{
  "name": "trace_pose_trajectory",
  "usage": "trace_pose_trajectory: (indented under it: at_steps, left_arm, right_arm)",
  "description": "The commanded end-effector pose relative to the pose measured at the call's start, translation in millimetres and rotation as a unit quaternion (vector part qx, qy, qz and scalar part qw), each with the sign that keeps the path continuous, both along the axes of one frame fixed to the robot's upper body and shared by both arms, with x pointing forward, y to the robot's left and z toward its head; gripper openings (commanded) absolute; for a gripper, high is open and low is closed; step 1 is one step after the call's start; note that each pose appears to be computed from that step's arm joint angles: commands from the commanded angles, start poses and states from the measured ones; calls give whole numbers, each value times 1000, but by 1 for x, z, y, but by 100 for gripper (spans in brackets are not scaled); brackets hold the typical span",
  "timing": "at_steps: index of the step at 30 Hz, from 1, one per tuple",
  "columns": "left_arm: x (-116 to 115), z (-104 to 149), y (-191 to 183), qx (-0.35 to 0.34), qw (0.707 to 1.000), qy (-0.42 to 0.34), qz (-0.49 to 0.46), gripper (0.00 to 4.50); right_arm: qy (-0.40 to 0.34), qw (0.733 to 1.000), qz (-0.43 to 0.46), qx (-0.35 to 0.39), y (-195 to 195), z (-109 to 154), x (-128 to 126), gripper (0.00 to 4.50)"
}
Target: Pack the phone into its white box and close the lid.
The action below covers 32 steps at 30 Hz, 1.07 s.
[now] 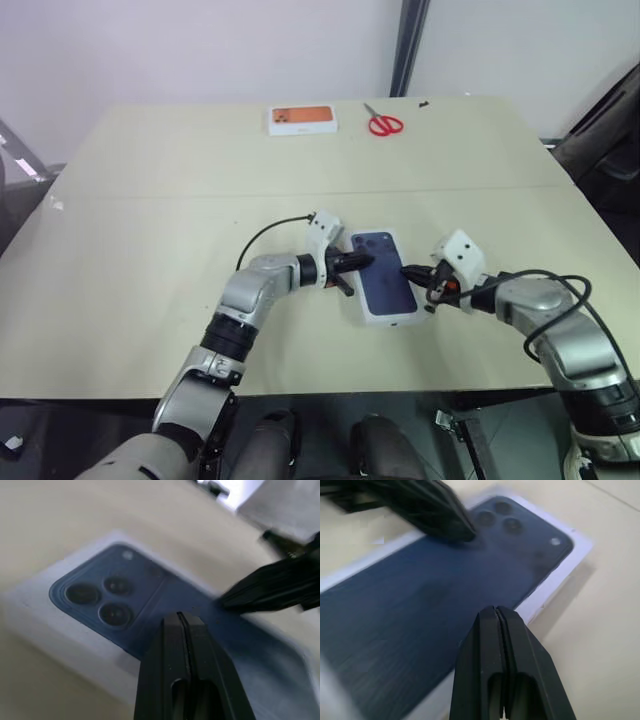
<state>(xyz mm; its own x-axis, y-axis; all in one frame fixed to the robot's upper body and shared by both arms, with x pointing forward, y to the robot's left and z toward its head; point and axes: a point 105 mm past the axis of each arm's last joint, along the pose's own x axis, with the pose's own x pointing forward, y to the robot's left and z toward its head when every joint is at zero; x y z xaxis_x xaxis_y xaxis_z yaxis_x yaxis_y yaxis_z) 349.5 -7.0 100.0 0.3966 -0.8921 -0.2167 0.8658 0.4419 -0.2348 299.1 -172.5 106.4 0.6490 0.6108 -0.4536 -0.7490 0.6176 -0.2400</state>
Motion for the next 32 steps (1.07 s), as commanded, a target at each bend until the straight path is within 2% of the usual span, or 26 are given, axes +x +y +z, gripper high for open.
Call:
trace_pose_trajectory:
  at_steps: [1,7,9,10,11,15,17,18,23,25,27,32]
  left_arm:
    - [0,-13,8,27,1000,7,6,0]
    - [6,-4,16,8,1000,-13,17,0]
    - [12,7,24,0,999,-42,32,51]
    - [12,12,26,-9,998,-46,31,80]
    - [13,19,32,-21,998,-48,32,127]
    - [10,50,69,-52,994,-88,25,322]
    - [10,54,89,-42,993,-105,35,418]
    - [9,52,101,-31,993,-105,40,449]
    - [-2,48,146,-1,991,-122,58,449]
    - [-9,52,158,-5,989,-136,60,449]
    - [-17,51,173,-4,988,-134,72,449]
    - [-35,41,198,24,989,-122,85,449]
  right_arm:
    - [25,1000,14,-9,7,-12,-10,4]
    - [2,1000,-5,7,6,0,4,4]
    - [9,998,-16,58,7,13,8,54]
    - [14,996,-24,90,6,19,9,84]
    - [5,994,-24,109,5,28,12,134]
    - [-53,989,-45,127,-8,53,25,333]
    - [-64,989,-42,124,-11,56,26,434]
    - [-67,989,-41,122,-13,57,25,450]
    - [-89,989,-33,111,-30,66,19,450]
    - [-109,990,-28,80,-39,64,16,450]
    - [-100,992,-17,75,-44,55,3,450]
    - [-93,994,-1,49,-54,45,-19,450]
